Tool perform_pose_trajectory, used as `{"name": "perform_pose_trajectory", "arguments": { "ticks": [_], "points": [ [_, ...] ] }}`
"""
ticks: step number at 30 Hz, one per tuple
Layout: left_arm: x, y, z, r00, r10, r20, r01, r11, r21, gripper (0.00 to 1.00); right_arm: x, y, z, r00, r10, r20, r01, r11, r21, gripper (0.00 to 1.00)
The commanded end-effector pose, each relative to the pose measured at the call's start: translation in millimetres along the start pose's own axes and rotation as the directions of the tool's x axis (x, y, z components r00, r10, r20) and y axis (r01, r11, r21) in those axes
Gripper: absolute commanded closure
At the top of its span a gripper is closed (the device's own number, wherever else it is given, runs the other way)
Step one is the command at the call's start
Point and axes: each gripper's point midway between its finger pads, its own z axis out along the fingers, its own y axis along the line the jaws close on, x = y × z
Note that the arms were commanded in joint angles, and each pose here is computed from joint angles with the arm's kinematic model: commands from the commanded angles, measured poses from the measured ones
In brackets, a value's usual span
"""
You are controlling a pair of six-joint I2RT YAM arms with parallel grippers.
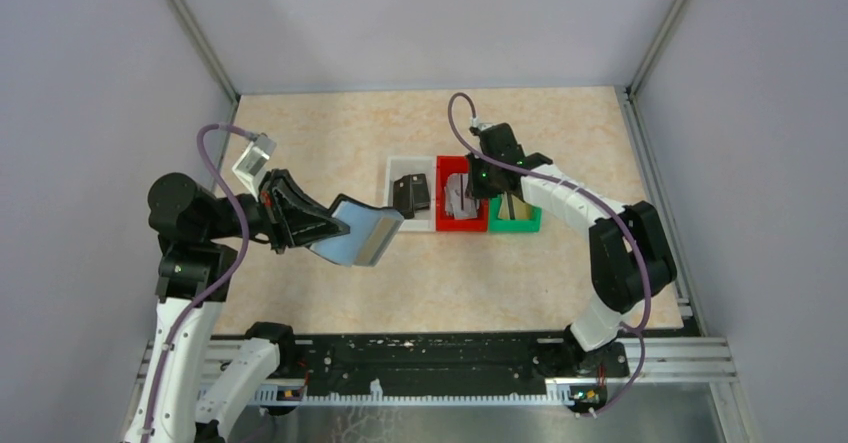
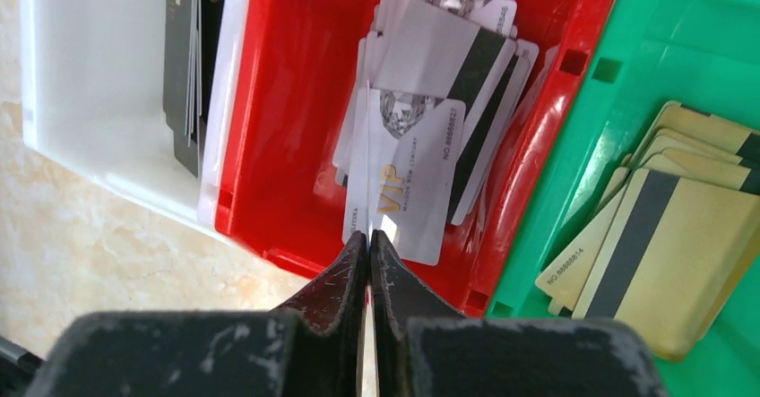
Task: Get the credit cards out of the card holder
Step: Place the credit card in the storage box.
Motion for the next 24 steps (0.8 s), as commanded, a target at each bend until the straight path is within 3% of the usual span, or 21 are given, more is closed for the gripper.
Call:
{"name": "perform_pose_trajectory", "arguments": {
  "ticks": [1, 4, 8, 10, 17, 21, 24],
  "points": [
    [-10, -15, -2, 0.997, 0.077, 0.010, -0.077, 0.997, 0.023, 1.00, -39, 2, -13, 0.993, -0.040, 0.108, 0.039, 0.999, 0.015, 0.99],
    [-10, -17, -2, 0.997, 0.081, 0.010, -0.081, 0.996, 0.024, 1.00, -39, 0, -12, 0.993, -0.045, 0.107, 0.042, 0.999, 0.024, 0.96],
    [-9, -18, -2, 0.997, 0.082, 0.009, -0.082, 0.996, 0.027, 1.00, -49, -4, -21, 0.990, -0.046, 0.133, 0.038, 0.997, 0.068, 0.75],
    [-9, -18, -2, 0.997, 0.082, 0.007, -0.082, 0.996, 0.028, 1.00, -65, -3, -39, 0.979, -0.050, 0.199, 0.034, 0.996, 0.082, 0.67],
    [-8, -16, -2, 0.997, 0.076, 0.007, -0.076, 0.997, 0.027, 1.00, -119, 33, -122, 0.903, -0.045, 0.428, 0.049, 0.999, 0.001, 0.54],
    [-9, -16, -2, 0.997, 0.074, 0.008, -0.074, 0.997, 0.030, 1.00, -124, 83, -170, 0.873, -0.039, 0.487, 0.161, 0.964, -0.211, 0.40],
    [-8, -15, -2, 0.998, 0.064, 0.006, -0.065, 0.997, 0.031, 1.00, -113, 137, -218, 0.829, -0.025, 0.559, 0.333, 0.824, -0.457, 0.20]
  ]
}}
